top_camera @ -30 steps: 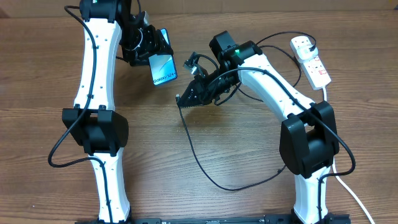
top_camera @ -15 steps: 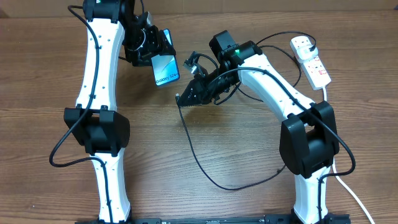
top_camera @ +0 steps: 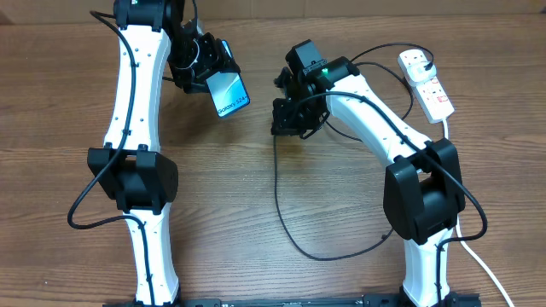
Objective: Plug charger to phone and switch on socket
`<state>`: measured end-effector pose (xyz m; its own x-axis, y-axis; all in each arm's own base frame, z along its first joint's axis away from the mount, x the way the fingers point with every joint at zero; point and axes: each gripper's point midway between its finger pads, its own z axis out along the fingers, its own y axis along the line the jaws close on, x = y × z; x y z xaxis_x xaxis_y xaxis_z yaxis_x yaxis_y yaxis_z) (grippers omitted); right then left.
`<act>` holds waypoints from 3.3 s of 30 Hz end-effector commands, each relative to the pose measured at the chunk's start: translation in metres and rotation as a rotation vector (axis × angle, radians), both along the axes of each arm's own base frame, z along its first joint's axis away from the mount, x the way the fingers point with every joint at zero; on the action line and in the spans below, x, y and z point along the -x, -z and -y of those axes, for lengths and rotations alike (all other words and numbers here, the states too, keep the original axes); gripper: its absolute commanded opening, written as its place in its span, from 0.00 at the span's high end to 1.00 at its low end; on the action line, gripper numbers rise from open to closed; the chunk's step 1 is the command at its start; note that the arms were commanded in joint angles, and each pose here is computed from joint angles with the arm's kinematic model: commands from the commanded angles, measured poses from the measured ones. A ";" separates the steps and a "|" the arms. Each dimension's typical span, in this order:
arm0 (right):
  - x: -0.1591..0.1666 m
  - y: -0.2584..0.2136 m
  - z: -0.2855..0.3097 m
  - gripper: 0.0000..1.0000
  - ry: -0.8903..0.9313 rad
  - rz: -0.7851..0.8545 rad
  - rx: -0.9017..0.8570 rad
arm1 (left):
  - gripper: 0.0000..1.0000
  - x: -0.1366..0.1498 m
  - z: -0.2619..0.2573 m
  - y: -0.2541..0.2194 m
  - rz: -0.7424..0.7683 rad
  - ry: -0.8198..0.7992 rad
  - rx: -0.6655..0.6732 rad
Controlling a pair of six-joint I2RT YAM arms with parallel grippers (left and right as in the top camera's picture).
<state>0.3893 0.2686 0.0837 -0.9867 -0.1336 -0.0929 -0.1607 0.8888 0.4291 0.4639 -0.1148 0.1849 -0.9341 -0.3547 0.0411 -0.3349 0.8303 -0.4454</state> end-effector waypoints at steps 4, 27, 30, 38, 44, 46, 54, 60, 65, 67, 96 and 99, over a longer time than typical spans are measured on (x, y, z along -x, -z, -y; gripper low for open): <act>-0.025 0.028 0.042 0.96 0.186 0.103 0.228 | 0.96 -0.002 0.004 -0.015 0.009 -0.072 0.022; -0.042 -0.016 0.023 0.58 0.194 0.023 -0.032 | 0.96 -0.002 0.001 -0.014 -0.151 -0.410 0.057; -0.048 -0.045 0.024 0.58 0.202 0.017 -0.095 | 0.96 0.002 0.016 -0.021 -0.216 -0.439 0.153; -0.050 -0.050 0.054 0.59 0.270 -0.047 -0.104 | 0.96 0.029 0.044 -0.040 -0.382 -0.389 0.336; -0.051 -0.050 0.065 0.59 0.293 -0.070 -0.114 | 0.96 0.033 0.065 -0.063 -0.427 -0.321 0.505; -0.051 -0.050 0.066 0.59 0.295 -0.072 -0.113 | 0.96 0.034 0.067 -0.067 -0.434 -0.314 0.527; -0.048 -0.052 0.062 0.59 0.284 -0.087 -0.139 | 0.96 0.031 0.057 -0.060 -0.418 -0.341 0.488; -0.052 -0.059 0.053 0.60 0.285 -0.091 -0.201 | 0.96 0.024 0.028 -0.035 -0.410 -0.471 0.322; -0.056 -0.063 0.049 0.60 0.292 -0.081 -0.230 | 0.96 0.029 0.044 -0.039 -0.524 -0.476 0.439; -0.056 -0.063 0.049 0.60 0.295 -0.084 -0.229 | 0.96 0.033 0.055 -0.047 -0.563 -0.429 0.534; -0.055 -0.163 -0.023 0.63 0.062 0.256 -0.368 | 0.96 0.027 0.013 -0.012 -0.572 -0.673 0.288; -0.055 -0.161 -0.024 0.63 0.084 0.254 -0.350 | 0.96 0.026 0.002 -0.003 -0.557 -0.729 0.215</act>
